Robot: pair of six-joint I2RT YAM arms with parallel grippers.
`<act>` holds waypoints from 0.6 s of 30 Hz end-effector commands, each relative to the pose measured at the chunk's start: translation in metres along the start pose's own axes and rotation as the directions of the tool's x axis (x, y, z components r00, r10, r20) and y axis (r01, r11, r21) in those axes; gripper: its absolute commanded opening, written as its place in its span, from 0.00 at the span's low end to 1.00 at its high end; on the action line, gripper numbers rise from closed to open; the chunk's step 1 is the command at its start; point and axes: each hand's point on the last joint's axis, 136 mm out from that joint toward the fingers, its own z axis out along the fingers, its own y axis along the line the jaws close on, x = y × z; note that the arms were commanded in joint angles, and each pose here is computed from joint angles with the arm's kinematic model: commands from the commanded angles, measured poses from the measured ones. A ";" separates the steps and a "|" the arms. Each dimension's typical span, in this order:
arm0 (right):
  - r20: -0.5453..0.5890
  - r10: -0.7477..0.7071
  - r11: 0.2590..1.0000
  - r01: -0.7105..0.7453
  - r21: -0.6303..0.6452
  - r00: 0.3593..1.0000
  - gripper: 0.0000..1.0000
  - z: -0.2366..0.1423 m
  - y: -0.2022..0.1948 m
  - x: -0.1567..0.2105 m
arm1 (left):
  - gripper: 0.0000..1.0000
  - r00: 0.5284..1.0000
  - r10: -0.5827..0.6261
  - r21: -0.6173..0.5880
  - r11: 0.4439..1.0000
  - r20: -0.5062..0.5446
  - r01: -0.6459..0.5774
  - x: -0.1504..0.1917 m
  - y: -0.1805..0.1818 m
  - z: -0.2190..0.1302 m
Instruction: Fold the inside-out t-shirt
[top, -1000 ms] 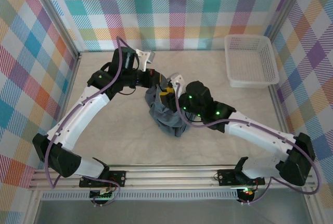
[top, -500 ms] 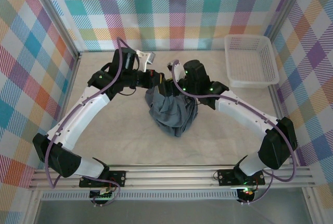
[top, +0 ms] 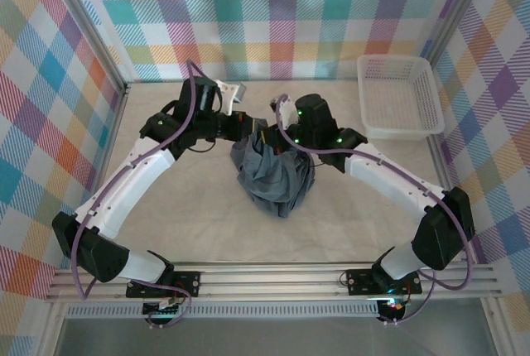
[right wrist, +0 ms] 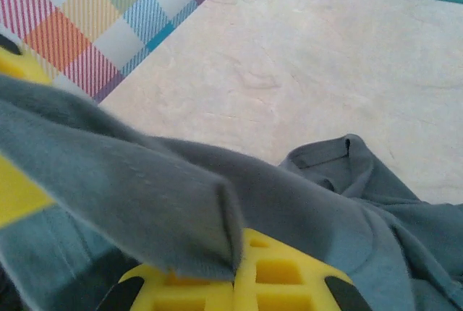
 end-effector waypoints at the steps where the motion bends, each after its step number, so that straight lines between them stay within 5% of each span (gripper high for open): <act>1: -0.020 0.044 0.951 -0.048 -0.304 0.999 0.00 -0.028 0.042 -0.006 | 0.00 0.995 0.096 -0.273 0.958 0.010 -0.089 0.002 0.046 -0.016; 3: -0.064 0.051 0.810 -0.079 -0.581 0.997 0.00 -0.050 0.089 -0.007 | 0.01 0.992 0.109 -0.409 0.904 -0.058 -0.124 0.015 0.080 -0.007; 6: -0.108 0.089 0.686 -0.140 -0.714 0.990 0.00 -0.066 0.112 -0.011 | 0.16 0.986 0.114 -0.444 0.883 -0.119 -0.155 0.031 0.099 0.011; 12: -0.071 0.159 0.766 -0.168 -0.620 0.985 0.00 -0.060 0.086 -0.019 | 0.62 0.983 0.134 -0.456 0.872 -0.129 -0.179 0.049 0.109 0.017; 18: -0.101 0.145 0.797 -0.176 -0.578 0.984 0.00 -0.049 0.074 -0.014 | 0.77 0.990 0.070 -0.109 0.991 -0.125 -0.084 0.084 0.055 0.029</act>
